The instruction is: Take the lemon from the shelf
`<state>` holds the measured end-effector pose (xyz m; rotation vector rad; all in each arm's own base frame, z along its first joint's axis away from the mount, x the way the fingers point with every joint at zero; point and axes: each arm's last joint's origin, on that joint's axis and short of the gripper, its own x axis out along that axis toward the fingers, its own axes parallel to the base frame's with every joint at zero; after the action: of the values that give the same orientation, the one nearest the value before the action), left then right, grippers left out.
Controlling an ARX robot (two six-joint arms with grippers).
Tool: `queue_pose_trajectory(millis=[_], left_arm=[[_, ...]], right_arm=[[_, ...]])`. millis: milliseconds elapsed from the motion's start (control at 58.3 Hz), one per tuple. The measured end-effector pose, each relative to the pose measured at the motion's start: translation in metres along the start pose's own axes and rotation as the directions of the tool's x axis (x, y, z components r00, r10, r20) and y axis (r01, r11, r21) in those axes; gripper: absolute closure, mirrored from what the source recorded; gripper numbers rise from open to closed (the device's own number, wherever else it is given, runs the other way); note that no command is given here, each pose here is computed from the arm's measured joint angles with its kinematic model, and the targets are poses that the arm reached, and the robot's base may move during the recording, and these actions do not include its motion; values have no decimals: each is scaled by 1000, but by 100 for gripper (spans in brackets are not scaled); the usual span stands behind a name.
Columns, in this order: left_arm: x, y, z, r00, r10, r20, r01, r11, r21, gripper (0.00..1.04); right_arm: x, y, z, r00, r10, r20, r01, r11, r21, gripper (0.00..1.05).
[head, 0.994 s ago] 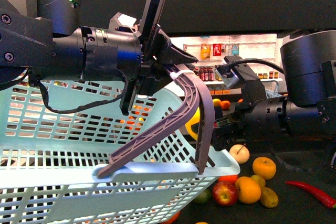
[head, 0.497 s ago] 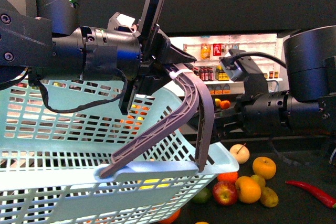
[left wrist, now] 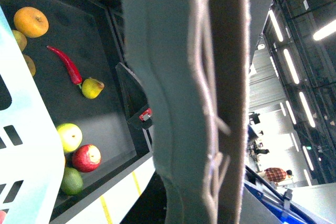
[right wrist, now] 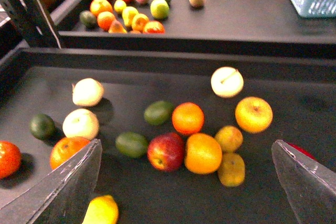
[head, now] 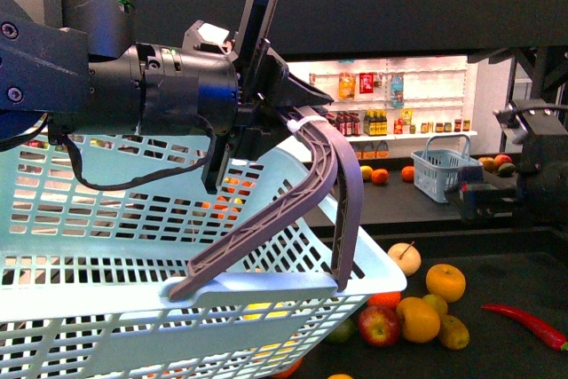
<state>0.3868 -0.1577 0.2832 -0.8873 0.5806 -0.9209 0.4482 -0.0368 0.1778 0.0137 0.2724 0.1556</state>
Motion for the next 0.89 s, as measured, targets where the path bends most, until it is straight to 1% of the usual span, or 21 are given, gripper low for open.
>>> queue_pose_trajectory(millis=[69, 120, 137, 171, 206, 240, 257, 291, 326, 360, 446, 549, 720, 737, 891], left_arm=[[0, 0, 0, 1000, 0, 0, 0, 1000, 0, 97], [0, 0, 0, 1000, 0, 0, 0, 1000, 0, 97], [0, 0, 0, 1000, 0, -1, 0, 1000, -1, 97], [0, 0, 0, 1000, -1, -1, 1, 1000, 0, 97], [0, 0, 0, 1000, -1, -1, 1, 1000, 0, 97], [0, 0, 0, 1000, -1, -1, 1, 1000, 0, 97], [0, 0, 0, 1000, -1, -1, 1, 1000, 0, 97], [0, 0, 0, 1000, -1, -1, 1, 1000, 0, 97], [0, 0, 0, 1000, -1, -1, 1, 1000, 0, 97], [0, 0, 0, 1000, -1, -1, 1, 1000, 0, 97], [0, 0, 0, 1000, -1, -1, 1, 1000, 0, 97], [0, 0, 0, 1000, -1, -1, 1, 1000, 0, 97], [0, 0, 0, 1000, -1, -1, 1, 1000, 0, 97], [0, 0, 0, 1000, -1, -1, 1, 1000, 0, 97], [0, 0, 0, 1000, -1, -1, 1, 1000, 0, 97]], right_arm=[[7, -7, -22, 997, -33, -71, 32, 999, -15, 7], [12, -9, -36, 992, -47, -117, 46, 999, -18, 7], [15, -10, -48, 987, -54, -155, 51, 999, -18, 7], [18, -10, -60, 981, -58, -187, 55, 998, -22, 7], [20, -9, -68, 976, -63, -209, 60, 998, -23, 7], [23, -7, -85, 964, -69, -255, 66, 998, -21, 7], [24, -6, -89, 962, -71, -265, 68, 997, -21, 7], [27, -1, -108, 947, -77, -312, 74, 997, -21, 7], [31, 7, -124, 934, -70, -352, 67, 998, -19, 7], [34, 16, -135, 924, -60, -377, 59, 998, -14, 7], [39, 36, -151, 910, -36, -412, 38, 999, -3, 7], [54, 69, -171, 893, -12, -450, 25, 999, 22, 7], [72, 101, -190, 878, -6, -478, 24, 999, 32, 7], [114, 139, -209, 864, -14, -503, 31, 999, 25, 7], [130, 150, -206, 867, -18, -498, 34, 999, 23, 7]])
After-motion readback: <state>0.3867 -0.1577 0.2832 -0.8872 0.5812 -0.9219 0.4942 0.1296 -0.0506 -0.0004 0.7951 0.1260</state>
